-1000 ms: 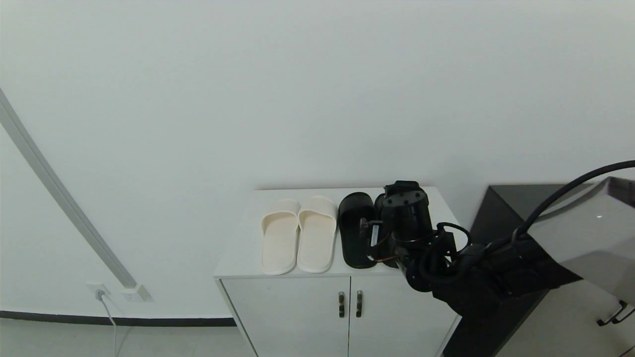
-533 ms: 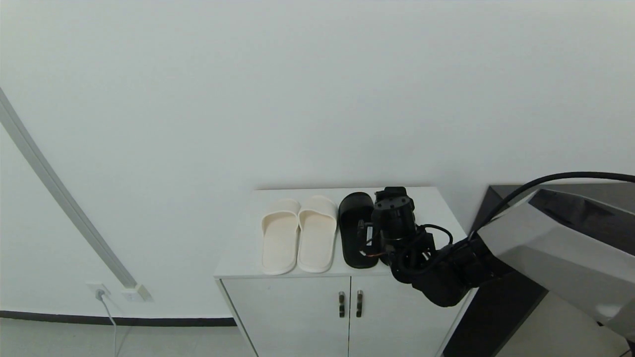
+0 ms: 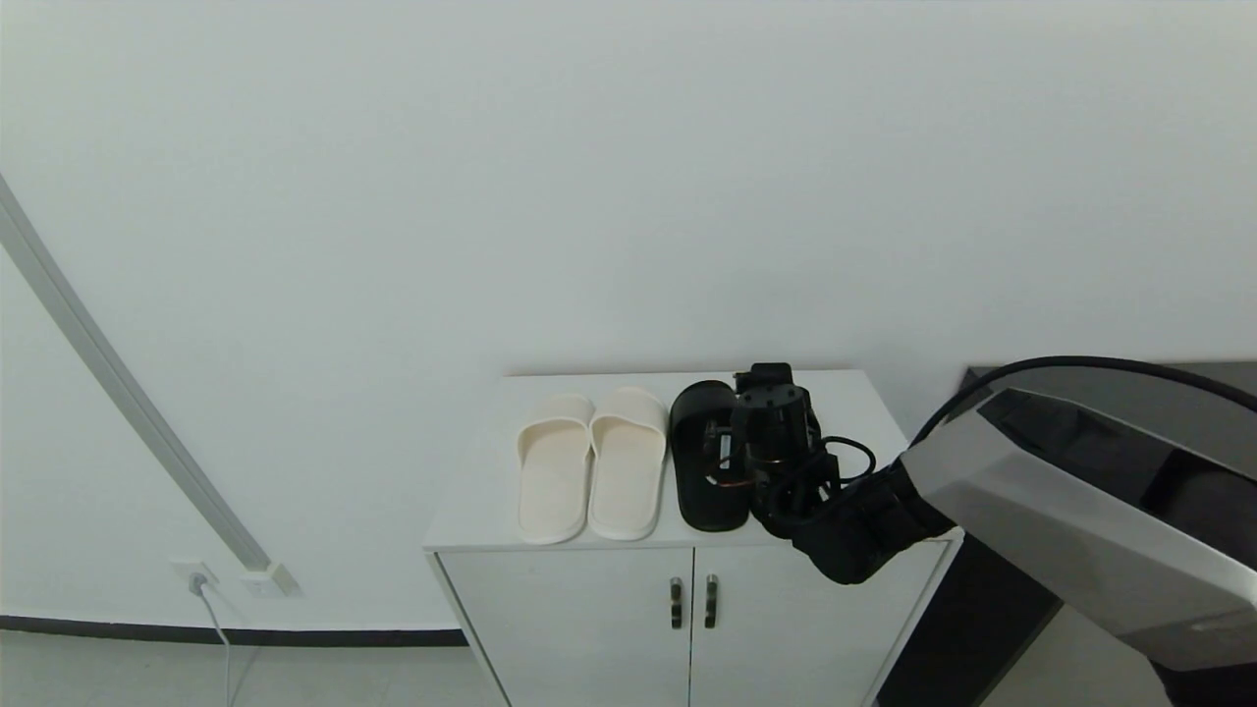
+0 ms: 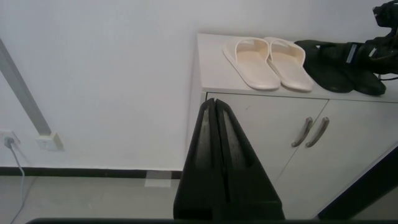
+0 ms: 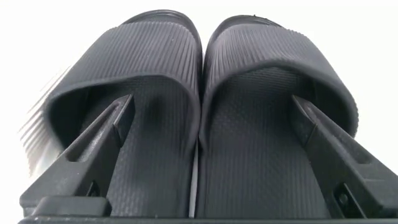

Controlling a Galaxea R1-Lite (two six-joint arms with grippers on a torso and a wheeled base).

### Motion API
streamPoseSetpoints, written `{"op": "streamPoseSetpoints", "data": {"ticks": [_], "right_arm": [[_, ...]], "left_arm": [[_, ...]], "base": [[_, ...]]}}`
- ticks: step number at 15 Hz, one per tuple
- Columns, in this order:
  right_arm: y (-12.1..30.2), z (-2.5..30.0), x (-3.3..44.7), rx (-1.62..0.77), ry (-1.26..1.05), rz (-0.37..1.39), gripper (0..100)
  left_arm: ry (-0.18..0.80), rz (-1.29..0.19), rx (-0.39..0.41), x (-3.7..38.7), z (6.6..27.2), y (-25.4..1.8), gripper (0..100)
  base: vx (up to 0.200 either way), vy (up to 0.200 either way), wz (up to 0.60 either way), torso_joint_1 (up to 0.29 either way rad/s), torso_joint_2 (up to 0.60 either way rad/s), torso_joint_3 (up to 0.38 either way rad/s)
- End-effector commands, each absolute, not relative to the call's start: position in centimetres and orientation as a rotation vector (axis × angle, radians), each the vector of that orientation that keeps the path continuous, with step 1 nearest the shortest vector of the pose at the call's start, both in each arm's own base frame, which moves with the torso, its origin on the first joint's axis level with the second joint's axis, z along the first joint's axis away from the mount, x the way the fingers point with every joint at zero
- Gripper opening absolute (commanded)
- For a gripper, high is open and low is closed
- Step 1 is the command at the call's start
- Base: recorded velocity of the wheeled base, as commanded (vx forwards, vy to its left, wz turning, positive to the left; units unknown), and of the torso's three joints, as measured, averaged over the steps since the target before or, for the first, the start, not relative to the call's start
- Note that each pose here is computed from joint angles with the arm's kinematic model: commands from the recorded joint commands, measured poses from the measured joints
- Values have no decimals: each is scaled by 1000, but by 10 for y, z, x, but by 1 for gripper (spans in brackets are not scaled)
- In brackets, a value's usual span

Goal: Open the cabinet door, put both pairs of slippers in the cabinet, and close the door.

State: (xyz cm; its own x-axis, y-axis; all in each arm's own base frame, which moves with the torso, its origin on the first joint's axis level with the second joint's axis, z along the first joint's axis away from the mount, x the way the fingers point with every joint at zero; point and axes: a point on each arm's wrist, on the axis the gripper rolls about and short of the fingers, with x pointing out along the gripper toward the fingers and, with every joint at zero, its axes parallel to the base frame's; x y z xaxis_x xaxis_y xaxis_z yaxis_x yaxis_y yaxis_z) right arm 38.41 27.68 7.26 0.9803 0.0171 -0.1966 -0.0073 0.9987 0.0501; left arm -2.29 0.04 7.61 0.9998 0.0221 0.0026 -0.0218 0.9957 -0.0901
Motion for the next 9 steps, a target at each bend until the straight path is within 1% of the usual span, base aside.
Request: {"op": "streamPoseSetpoints", "data": {"ticks": [1, 4, 5, 9], "right_arm": [[282, 66, 390, 52, 194, 13, 100], [286, 66, 395, 58, 182, 15, 100], [285, 66, 395, 53, 182, 14, 0], [285, 62, 396, 49, 188, 10, 0]], "left_arm": [[-3, 23, -91, -23, 76, 0, 0], [-3, 24, -91, -23, 76, 0, 0], [-3, 23, -91, -23, 76, 0, 0], [-4, 24, -92, -23, 76, 0, 0]], "base": [[0, 0, 0, 0, 0, 0], [0, 0, 0, 0, 0, 0], [0, 0, 0, 0, 0, 0], [0, 0, 0, 0, 0, 0]]}}
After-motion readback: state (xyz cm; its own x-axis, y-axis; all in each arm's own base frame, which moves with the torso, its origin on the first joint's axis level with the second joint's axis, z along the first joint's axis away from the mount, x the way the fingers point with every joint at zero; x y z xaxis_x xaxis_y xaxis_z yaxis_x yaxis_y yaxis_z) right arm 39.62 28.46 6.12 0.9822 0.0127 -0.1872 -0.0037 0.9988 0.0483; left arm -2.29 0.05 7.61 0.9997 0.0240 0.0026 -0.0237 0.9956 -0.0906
